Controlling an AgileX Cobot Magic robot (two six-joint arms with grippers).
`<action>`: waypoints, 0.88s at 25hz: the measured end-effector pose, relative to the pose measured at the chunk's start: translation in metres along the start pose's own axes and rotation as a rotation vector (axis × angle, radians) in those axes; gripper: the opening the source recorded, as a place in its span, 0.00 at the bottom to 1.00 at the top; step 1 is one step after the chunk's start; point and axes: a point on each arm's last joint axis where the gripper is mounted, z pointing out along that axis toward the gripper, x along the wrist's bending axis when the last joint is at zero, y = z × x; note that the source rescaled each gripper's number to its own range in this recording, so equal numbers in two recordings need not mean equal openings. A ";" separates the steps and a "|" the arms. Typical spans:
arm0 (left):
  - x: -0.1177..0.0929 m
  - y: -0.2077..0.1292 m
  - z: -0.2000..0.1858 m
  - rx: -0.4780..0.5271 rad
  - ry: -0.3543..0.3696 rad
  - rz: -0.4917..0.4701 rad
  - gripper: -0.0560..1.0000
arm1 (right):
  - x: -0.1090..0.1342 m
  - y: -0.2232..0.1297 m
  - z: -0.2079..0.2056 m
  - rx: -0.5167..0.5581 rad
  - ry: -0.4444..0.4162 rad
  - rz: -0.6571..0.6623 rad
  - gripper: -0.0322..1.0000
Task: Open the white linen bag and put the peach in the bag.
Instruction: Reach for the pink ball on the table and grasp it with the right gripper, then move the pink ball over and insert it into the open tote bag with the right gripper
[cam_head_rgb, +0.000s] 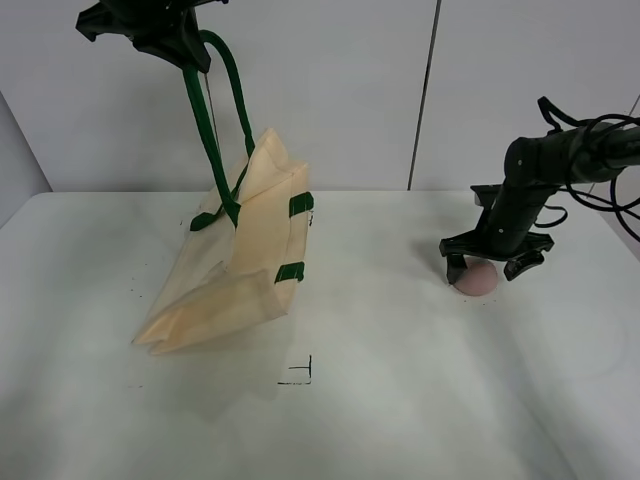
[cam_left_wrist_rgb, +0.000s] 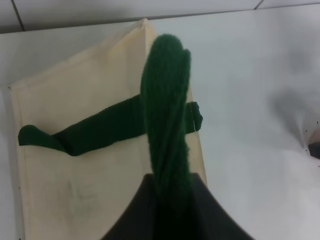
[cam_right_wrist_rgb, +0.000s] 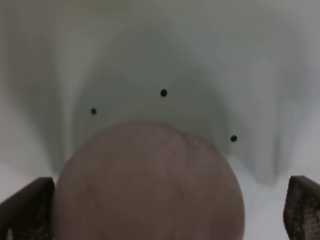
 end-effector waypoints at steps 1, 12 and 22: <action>0.000 0.000 0.000 0.000 0.000 0.000 0.05 | 0.000 0.000 0.002 0.000 0.001 -0.002 1.00; 0.000 0.000 0.000 0.000 0.000 0.000 0.05 | 0.002 0.005 -0.011 -0.050 0.021 -0.018 0.03; 0.000 0.000 0.000 0.000 0.000 0.000 0.05 | 0.031 0.043 -0.138 -0.295 0.258 -0.070 0.03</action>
